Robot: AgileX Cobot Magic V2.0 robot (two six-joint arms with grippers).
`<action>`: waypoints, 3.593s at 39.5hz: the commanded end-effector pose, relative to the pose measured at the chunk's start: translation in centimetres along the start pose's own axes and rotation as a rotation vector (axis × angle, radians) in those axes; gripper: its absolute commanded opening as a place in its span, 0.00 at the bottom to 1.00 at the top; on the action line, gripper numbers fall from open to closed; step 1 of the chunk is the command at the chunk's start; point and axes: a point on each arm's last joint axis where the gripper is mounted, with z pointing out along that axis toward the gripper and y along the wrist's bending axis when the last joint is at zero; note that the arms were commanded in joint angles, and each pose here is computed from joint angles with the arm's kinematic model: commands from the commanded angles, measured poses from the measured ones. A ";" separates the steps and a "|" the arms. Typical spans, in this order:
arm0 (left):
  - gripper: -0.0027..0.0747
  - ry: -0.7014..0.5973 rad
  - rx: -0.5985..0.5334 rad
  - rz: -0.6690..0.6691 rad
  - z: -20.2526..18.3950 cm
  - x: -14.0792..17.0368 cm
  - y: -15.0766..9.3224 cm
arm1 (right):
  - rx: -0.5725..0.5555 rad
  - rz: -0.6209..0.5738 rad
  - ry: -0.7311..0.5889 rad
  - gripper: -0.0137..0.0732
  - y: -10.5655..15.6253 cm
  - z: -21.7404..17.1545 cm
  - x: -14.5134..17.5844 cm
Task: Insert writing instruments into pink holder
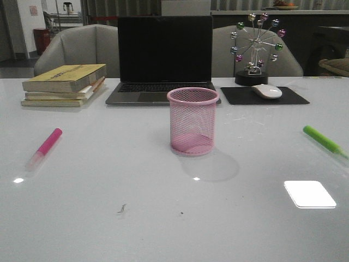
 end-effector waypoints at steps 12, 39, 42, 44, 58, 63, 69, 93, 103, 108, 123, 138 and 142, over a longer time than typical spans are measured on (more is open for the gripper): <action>0.15 -0.095 -0.004 -0.015 1.2 -1.6 0.0 | -0.019 0.056 -0.062 0.19 0.1 0.2 -1.3; 0.15 -0.098 -0.001 -0.022 1.2 -1.6 0.0 | -0.032 0.096 -0.059 0.64 0.2 0.2 -1.3; 0.15 -0.098 -0.001 -0.024 1.2 -1.6 0.0 | -0.032 0.096 -0.059 0.64 0.2 0.2 -1.3; 0.15 -0.098 -0.001 -0.024 1.2 -1.6 0.0 | -0.032 0.096 -0.059 0.64 0.2 0.2 -1.3; 0.27 -0.094 0.000 -0.024 1.2 -1.6 0.0 | -0.033 0.096 -0.052 0.64 0.2 0.2 -1.2; 0.48 -0.086 0.001 -0.024 1.2 -1.5 0.0 | -0.033 0.096 -0.051 0.64 0.2 0.2 -1.2; 0.58 -0.086 0.001 -0.026 1.2 -1.5 0.0 | -0.033 0.096 -0.046 0.64 0.2 0.2 -1.1; 0.50 -0.086 0.001 -0.026 1.2 -1.5 0.0 | -0.034 0.092 0.207 0.64 0.2 3.0 -2.6; 0.41 -0.086 0.001 -0.026 1.2 -1.5 0.0 | -0.036 0.087 0.413 0.64 0.3 10.2 -4.3; 0.37 -0.086 0.001 -0.026 1.2 -1.5 0.0 | -0.024 0.094 0.511 0.64 -0.1 14.0 -4.8; 0.23 -0.086 0.001 -0.026 1.2 -1.5 0.0 | -0.008 0.119 0.664 0.64 -0.9 23.4 -3.4; 0.15 -0.086 0.001 -0.026 1.2 -1.5 0.0 | -0.043 0.127 0.851 0.64 -0.2 28.5 2.6; 0.15 -0.086 0.001 -0.026 1.2 -1.5 0.0 | -0.040 0.124 0.858 0.64 -0.1 29.4 3.6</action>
